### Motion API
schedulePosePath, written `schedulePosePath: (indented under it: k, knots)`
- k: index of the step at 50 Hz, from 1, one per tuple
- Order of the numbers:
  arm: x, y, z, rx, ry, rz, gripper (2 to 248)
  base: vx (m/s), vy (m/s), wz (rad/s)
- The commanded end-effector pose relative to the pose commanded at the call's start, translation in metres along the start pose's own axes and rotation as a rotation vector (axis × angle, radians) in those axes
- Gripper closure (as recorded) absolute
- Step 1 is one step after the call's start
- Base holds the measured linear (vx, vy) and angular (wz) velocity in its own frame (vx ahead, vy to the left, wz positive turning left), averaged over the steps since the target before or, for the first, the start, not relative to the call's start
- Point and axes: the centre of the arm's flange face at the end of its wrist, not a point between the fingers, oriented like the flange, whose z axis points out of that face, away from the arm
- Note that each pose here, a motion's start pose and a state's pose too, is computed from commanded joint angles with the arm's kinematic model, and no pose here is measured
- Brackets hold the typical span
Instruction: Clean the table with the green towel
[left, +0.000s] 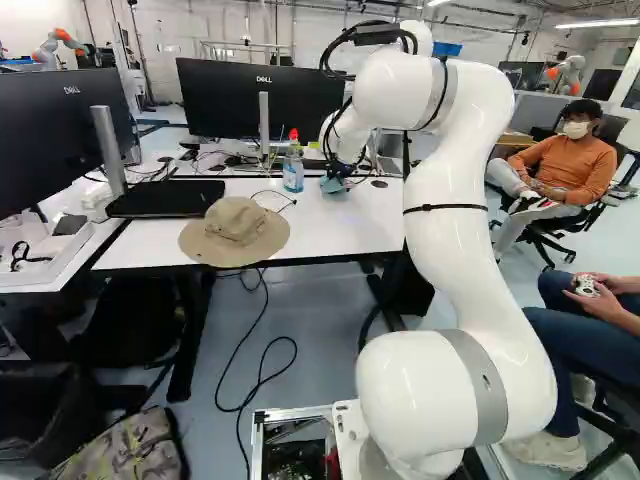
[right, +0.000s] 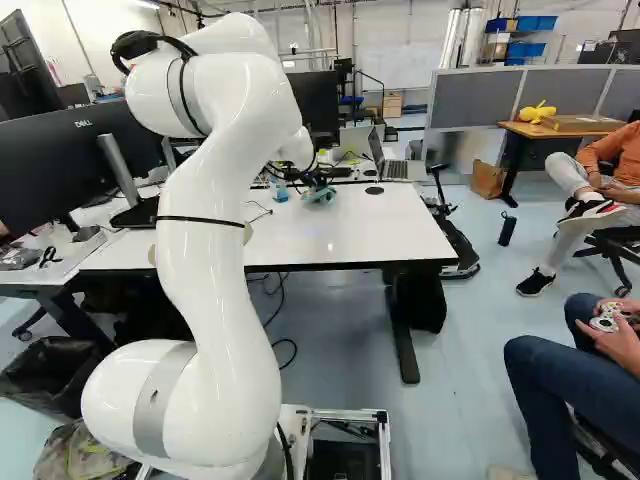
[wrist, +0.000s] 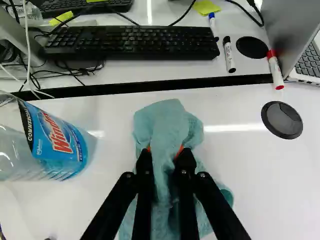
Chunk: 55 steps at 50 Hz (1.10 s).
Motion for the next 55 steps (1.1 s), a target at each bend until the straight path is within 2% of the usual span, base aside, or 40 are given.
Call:
schedulePosePath:
  k: [55]
  knots:
    - [-0.0087,0.0000,-0.0004,0.000,-0.097,0.000,198,0.000,0.000,0.000]
